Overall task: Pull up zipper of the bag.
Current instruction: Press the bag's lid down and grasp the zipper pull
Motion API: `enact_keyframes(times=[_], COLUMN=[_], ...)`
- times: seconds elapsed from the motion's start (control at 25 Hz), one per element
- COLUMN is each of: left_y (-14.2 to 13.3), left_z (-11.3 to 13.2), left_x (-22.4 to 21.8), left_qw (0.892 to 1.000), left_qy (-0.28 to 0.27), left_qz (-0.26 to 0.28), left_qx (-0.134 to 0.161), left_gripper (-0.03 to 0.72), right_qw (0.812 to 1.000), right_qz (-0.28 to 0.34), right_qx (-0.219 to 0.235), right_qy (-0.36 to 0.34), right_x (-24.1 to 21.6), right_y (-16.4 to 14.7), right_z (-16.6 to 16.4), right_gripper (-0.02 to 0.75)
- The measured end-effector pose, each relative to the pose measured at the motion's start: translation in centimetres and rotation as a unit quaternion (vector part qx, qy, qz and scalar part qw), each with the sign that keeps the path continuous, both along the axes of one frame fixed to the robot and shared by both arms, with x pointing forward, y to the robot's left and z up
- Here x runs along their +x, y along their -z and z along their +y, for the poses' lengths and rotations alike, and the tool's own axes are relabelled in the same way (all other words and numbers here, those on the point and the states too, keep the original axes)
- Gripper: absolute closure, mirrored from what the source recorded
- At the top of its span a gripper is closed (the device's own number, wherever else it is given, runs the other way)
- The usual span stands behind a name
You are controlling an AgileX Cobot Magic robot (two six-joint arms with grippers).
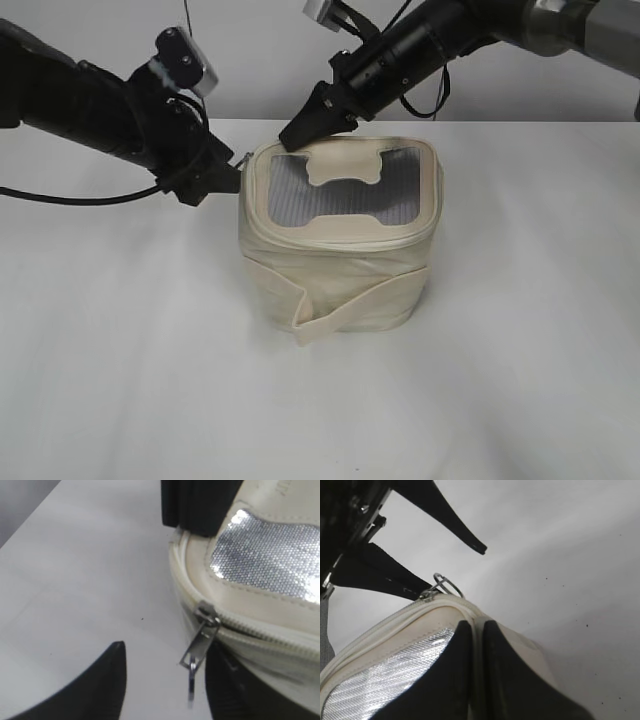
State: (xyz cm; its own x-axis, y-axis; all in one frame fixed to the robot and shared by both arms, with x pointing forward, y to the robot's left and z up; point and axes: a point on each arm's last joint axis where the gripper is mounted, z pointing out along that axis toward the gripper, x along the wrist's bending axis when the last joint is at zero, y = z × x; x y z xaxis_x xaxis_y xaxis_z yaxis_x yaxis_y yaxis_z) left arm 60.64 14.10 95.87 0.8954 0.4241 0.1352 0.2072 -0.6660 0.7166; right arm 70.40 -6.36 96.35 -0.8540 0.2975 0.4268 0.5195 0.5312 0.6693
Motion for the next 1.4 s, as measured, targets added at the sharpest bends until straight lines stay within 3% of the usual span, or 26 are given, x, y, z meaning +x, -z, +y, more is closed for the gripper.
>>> enact_keyframes(times=[0.12, 0.24, 0.52, 0.72, 1.04, 1.24, 1.4], left_y=[0.4, 0.7, -1.4, -2.8, -2.5, -2.4, -2.4], left_z=[-0.4, -0.3, 0.8, 1.0, 1.8, -1.5, -6.1], left_x=[-0.1, -0.3, -1.7, -3.2, -8.1, -12.3, -14.9], left_qw=[1.000, 0.999, 0.996, 0.993, 0.989, 0.987, 0.989], left_qy=[0.009, 0.015, -0.015, -0.027, -0.039, 0.042, 0.094], left_qz=[-0.002, 0.003, 0.051, 0.097, 0.136, 0.140, 0.094], left_qx=[0.011, 0.035, 0.075, 0.063, 0.048, 0.066, 0.063], left_gripper=[0.568, 0.684, 0.697, 0.697, 0.697, 0.697, 0.697], right_qw=[1.000, 1.000, 0.999, 0.998, 0.996, 0.995, 0.995], right_qz=[0.001, 0.006, 0.027, 0.045, 0.069, 0.077, 0.078], right_qx=[0.000, 0.000, -0.001, -0.002, 0.001, 0.001, 0.001], right_qy=[0.001, 0.004, 0.021, 0.034, 0.049, 0.056, 0.056], right_x=[0.0, 0.0, 0.0, 0.0, -0.2, -0.1, -0.1], right_y=[0.0, 0.0, 0.0, 0.0, -0.1, 0.0, 0.0], right_z=[0.0, 0.0, 0.0, 0.1, 0.3, 0.3, 0.3], right_gripper=[0.693, 0.693, 0.693, 0.693, 0.694, 0.694, 0.694])
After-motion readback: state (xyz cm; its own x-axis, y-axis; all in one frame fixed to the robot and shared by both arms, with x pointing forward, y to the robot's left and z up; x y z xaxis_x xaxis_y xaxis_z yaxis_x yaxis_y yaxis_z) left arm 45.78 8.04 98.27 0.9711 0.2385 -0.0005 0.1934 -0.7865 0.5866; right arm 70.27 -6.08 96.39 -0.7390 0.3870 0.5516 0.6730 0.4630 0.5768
